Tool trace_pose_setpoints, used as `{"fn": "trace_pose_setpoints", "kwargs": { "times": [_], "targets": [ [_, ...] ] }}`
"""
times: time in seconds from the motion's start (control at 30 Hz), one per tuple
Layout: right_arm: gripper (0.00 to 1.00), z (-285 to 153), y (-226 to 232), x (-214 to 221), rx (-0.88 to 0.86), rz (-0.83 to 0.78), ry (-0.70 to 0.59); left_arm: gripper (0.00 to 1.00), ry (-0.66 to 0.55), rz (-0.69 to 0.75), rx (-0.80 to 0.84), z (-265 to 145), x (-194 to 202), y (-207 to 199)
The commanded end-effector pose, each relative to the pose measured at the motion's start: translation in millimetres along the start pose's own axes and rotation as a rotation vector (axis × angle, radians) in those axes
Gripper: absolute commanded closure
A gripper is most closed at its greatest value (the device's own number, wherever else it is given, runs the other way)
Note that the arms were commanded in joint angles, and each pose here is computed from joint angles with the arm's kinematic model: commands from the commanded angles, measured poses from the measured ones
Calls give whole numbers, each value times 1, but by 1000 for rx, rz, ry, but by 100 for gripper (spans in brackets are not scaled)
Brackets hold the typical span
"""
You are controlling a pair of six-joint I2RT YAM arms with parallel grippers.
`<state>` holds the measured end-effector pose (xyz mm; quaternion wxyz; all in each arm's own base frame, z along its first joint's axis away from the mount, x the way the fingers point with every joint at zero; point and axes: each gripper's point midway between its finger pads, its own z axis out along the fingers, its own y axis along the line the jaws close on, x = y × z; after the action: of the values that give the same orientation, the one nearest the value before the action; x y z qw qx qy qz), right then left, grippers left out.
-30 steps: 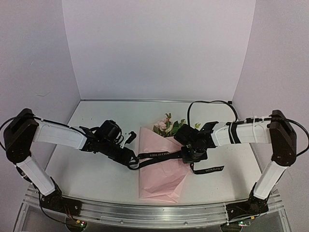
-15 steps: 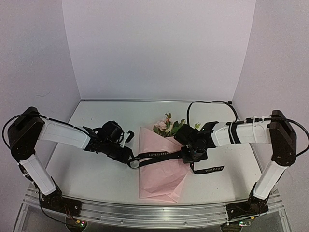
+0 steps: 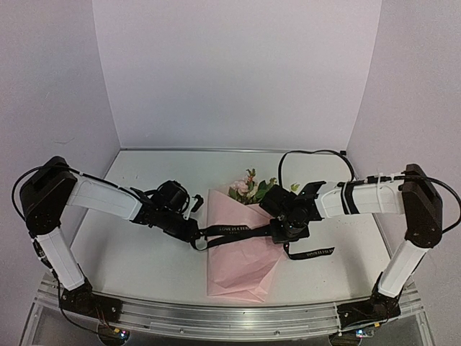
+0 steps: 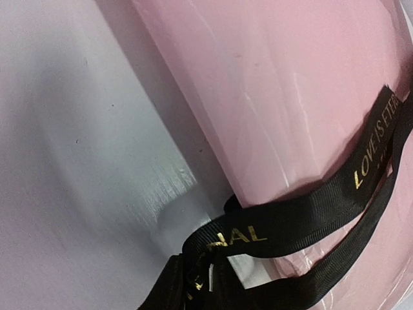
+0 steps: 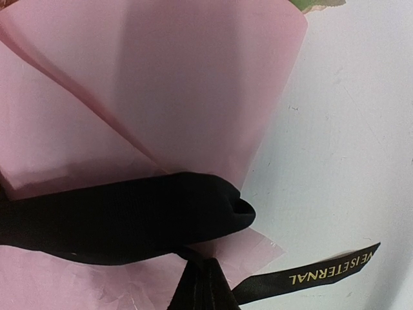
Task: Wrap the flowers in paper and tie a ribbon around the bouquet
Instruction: Cross the ribbon over the folded bouquet.
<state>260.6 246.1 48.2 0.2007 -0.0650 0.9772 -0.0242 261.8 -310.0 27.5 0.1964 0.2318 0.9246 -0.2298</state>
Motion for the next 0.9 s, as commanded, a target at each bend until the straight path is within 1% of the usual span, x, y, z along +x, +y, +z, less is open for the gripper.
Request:
{"fn": "trace_pose_setpoints", "kwargs": {
  "times": [0.0,0.1,0.17,0.27,0.33,0.4,0.43,0.5,0.57,0.6,0.67,0.7,0.73,0.77,0.83,0.87],
  "targets": [
    [100,-1,1,-6,1,-2,-20,91,-125,-80,-46,-20,-19,8],
    [100,1,-3,-5,14,-1,-20,93,-239,-230,-133,-48,-24,33],
    [100,2,-5,-3,19,1,-17,94,-315,-391,-211,-68,-16,59],
    [100,2,-6,-2,23,0,-16,91,-386,-662,-274,-90,9,94],
    [100,0,-8,-2,23,-2,-21,76,-446,-816,-254,-104,20,105],
    [100,-2,-8,-3,20,-10,-25,66,-480,-872,-207,-111,24,105],
    [100,-3,-8,-3,15,-17,-27,59,-495,-884,-184,-114,23,103],
    [100,-8,-7,-4,-2,-32,-33,55,-516,-854,-166,-121,14,98],
    [100,-13,-4,-5,-28,-50,-35,54,-563,-777,-151,-134,-5,92],
    [100,-16,-2,-6,-41,-60,-37,54,-595,-713,-132,-142,-19,86],
    [100,-22,1,-8,-64,-77,-43,55,-656,-505,-17,-156,-62,54],
    [100,-25,3,-9,-77,-85,-47,58,-638,-410,14,-153,-79,40],
    [100,-30,4,-10,-88,-95,-57,61,-614,-298,85,-154,-98,17],
    [100,-35,6,-11,-100,-105,-66,63,-564,-213,125,-142,-108,1],
    [98,-41,8,-12,-120,-124,-76,60,-505,-63,233,-126,-123,-32],
    [92,-41,7,-13,-119,-130,-78,59,-491,-24,249,-119,-131,-41]
  ]
}}
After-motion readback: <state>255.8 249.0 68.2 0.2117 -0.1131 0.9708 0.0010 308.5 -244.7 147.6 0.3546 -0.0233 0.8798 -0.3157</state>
